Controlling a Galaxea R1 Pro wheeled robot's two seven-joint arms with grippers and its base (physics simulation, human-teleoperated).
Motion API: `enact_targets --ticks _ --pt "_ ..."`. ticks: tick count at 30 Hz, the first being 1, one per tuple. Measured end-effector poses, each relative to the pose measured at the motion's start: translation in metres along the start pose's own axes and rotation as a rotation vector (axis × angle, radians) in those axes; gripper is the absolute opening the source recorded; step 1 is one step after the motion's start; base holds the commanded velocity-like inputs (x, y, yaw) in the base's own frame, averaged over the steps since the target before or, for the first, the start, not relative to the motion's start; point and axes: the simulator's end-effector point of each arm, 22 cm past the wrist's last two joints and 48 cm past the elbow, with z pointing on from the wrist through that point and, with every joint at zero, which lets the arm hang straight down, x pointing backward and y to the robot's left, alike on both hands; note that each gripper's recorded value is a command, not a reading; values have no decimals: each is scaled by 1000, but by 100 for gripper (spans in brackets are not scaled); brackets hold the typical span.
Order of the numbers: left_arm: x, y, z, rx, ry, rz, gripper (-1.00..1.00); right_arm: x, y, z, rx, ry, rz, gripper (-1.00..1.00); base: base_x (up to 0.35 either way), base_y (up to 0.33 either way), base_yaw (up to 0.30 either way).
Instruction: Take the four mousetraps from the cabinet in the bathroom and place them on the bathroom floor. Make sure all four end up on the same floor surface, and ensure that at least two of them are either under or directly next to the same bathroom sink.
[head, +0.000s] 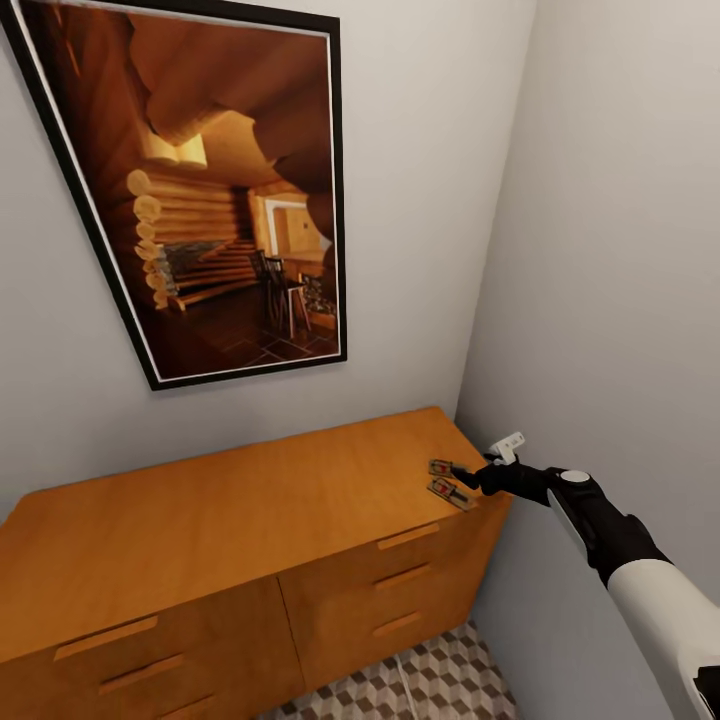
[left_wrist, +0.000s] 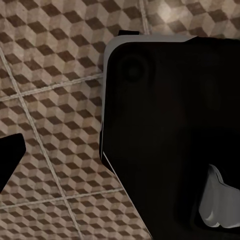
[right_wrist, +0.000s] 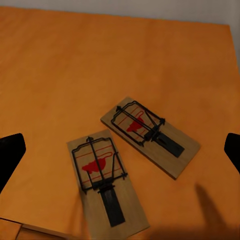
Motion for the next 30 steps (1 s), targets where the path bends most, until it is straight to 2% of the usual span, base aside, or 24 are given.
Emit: enact_targets --ticks 30 --pt "15 1 1 -3 38 3 100 23 0 12 -9 34 17 100 0 0 0"
